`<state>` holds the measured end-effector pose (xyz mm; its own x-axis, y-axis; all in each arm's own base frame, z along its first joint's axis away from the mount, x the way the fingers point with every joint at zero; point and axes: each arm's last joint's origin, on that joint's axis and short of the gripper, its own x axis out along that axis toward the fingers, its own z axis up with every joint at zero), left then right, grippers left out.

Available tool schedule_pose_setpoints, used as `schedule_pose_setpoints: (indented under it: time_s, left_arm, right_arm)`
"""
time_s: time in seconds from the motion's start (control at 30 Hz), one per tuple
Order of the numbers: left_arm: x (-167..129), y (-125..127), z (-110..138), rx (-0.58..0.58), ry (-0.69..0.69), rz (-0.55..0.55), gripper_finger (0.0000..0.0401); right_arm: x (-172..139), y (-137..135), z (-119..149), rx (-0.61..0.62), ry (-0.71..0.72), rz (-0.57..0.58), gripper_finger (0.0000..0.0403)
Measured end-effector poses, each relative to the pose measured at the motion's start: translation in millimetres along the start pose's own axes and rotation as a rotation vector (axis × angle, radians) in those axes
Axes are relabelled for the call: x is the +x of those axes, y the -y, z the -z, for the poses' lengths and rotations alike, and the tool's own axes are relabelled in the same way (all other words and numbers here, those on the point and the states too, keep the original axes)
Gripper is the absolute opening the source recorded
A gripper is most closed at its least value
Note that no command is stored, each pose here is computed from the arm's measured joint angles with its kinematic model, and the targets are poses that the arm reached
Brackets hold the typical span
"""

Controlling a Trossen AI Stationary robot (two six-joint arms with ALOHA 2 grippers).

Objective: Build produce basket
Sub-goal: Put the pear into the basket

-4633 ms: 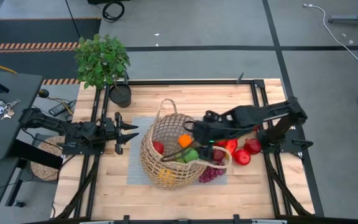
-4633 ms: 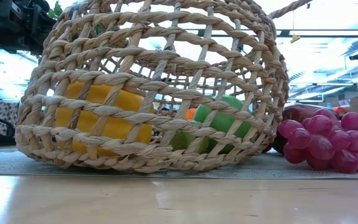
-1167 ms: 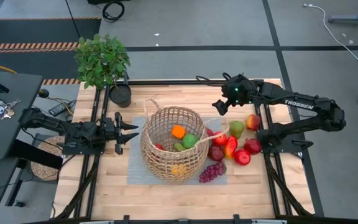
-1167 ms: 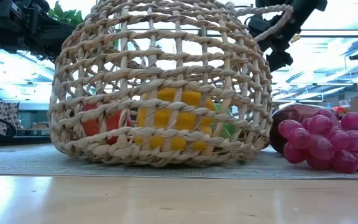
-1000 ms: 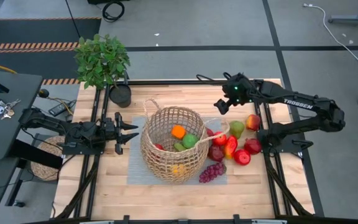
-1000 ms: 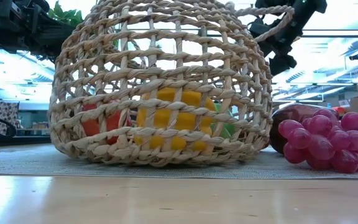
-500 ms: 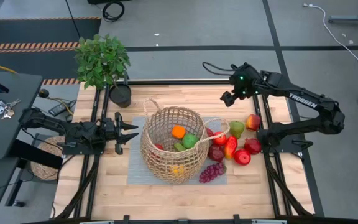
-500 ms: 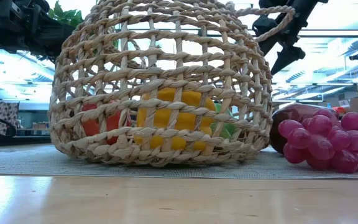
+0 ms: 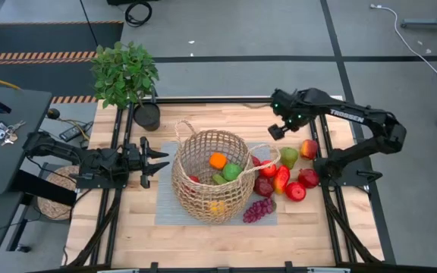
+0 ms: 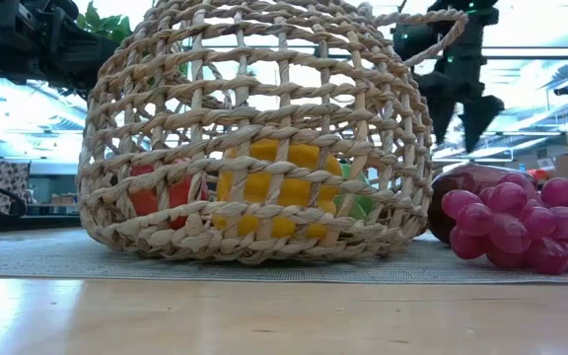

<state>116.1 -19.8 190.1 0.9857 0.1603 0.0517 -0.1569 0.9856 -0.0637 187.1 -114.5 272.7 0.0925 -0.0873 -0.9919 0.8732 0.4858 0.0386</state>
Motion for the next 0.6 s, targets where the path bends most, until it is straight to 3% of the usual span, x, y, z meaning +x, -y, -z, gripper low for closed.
schedule_pose_setpoints:
  time_s: [0.13,0.33,0.6]
  left_arm:
    - [0.0,0.0,-0.1,0.0,0.0,0.0,0.0145]
    - [0.0,0.0,-0.1,0.0,0.0,0.0,0.015]
    - [0.0,0.0,0.0,0.0,0.0,0.0,0.0145]
  right_arm:
    - [-1.3,0.1,13.4,0.008,-0.095,0.061,0.0374]
    - [-8.1,-15.2,37.3,0.004,-0.059,0.046,0.0374]
    - [38.1,-23.0,58.4,0.002,-0.045,0.056,0.0391]
